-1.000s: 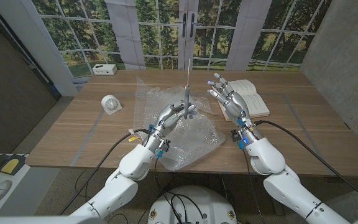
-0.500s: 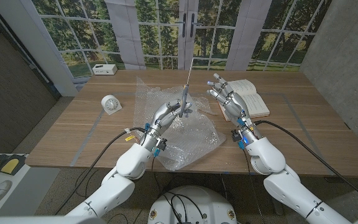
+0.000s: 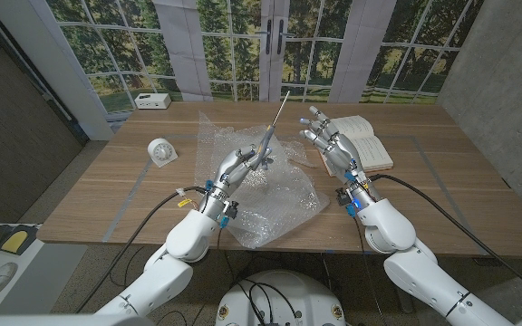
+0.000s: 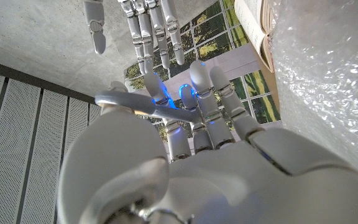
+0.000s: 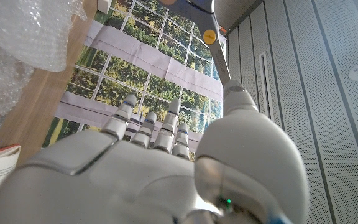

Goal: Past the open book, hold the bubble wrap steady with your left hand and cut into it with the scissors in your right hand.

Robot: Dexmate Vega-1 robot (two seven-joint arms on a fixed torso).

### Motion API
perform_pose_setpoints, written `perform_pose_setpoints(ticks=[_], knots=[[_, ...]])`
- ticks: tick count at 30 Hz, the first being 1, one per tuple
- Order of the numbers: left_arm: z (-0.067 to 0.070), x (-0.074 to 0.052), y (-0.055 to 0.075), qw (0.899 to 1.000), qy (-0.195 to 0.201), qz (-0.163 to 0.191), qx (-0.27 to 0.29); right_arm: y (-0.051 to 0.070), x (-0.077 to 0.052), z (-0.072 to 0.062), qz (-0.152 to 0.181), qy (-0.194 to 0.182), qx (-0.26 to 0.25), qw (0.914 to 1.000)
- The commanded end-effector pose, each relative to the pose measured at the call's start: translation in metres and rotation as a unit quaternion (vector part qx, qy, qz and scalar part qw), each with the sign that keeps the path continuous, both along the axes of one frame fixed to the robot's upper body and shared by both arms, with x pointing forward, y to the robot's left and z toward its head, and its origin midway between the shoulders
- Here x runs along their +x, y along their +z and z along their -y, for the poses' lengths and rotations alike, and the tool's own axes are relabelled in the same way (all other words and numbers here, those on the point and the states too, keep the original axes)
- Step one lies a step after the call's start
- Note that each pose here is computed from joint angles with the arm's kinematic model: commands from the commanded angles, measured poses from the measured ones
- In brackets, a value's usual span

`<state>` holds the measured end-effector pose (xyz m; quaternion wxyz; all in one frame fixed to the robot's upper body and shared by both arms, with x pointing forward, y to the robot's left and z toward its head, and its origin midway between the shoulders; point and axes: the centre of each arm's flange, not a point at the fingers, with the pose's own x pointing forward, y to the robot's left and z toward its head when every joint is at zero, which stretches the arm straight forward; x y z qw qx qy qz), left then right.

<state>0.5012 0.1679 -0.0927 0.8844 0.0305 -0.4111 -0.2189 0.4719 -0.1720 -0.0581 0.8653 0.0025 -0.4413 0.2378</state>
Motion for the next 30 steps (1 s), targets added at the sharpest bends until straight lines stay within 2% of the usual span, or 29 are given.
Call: perform_pose_setpoints(ticks=[1,11,15,20,30], knots=[[-0.007,0.005,-0.007,1.0,0.016,-0.007,-0.008,-0.001,-0.002,-0.001,-0.001,-0.001,-0.002,1.0],[-0.007,0.009,-0.013,1.0,0.015,-0.013,-0.017,0.001,-0.002,0.0,-0.001,-0.002,-0.001,1.0],[-0.007,0.01,-0.013,0.999,0.034,-0.02,-0.015,0.001,-0.002,0.001,0.001,-0.002,0.001,1.0],[-0.007,0.014,-0.014,0.999,0.038,-0.029,-0.018,0.002,-0.001,0.002,0.005,-0.003,0.004,1.0],[-0.018,0.021,-0.012,0.997,0.054,-0.043,-0.03,0.006,-0.001,0.003,0.009,-0.008,0.009,0.9999]])
